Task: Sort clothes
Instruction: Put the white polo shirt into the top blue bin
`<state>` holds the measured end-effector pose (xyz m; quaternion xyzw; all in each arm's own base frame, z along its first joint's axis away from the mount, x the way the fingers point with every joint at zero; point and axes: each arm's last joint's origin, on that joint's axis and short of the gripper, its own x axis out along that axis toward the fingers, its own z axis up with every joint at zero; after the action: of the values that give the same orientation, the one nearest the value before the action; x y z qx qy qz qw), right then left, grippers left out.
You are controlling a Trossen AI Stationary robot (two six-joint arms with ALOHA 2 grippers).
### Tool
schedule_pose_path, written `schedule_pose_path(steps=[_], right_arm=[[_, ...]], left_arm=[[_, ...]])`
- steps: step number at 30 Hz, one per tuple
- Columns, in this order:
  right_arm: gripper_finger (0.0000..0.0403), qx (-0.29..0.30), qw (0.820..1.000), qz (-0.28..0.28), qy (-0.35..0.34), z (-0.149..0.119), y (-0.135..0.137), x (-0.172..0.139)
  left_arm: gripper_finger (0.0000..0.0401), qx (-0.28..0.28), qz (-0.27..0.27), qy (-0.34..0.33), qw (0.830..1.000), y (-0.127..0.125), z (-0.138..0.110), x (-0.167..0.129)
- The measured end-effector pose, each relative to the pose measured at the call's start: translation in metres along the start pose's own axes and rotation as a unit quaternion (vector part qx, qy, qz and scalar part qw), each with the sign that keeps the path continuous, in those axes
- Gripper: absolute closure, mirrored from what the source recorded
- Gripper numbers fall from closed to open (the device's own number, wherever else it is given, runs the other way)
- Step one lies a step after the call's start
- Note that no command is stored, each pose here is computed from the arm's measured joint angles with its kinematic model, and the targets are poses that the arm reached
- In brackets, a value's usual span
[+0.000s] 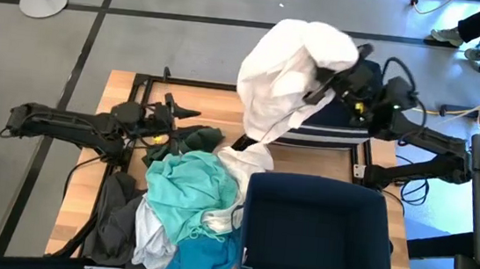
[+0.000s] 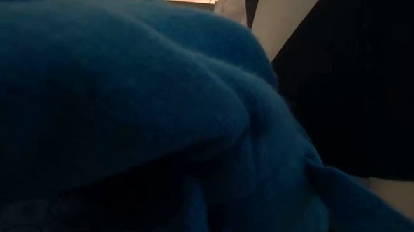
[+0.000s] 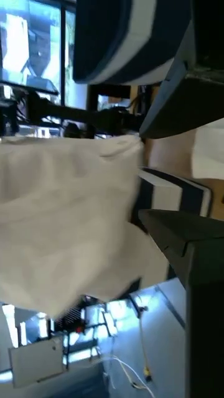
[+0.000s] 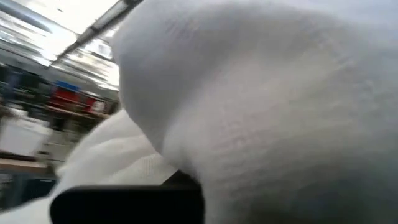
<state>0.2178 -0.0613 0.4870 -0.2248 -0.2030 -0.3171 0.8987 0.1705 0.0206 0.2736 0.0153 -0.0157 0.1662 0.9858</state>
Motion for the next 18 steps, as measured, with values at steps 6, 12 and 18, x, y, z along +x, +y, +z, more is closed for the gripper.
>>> schedule_pose_path(steps=[6,12,18], right_arm=[[0.0378,-0.086,0.992,-0.093,0.023,0.004,-0.029,-0.006],[0.0376,-0.150,0.970,-0.185,0.043,0.017,-0.054,-0.012],[0.0375,-0.204,0.937,-0.233,0.159,0.027,-0.068,-0.014]], left_arm=[[0.0215,0.002,0.014,0.025,1.000,0.001,-0.021,-0.002],[0.0215,0.006,0.040,0.030,0.999,0.002,-0.032,-0.003],[0.0215,0.012,0.042,0.047,0.998,0.002,-0.035,-0.003]])
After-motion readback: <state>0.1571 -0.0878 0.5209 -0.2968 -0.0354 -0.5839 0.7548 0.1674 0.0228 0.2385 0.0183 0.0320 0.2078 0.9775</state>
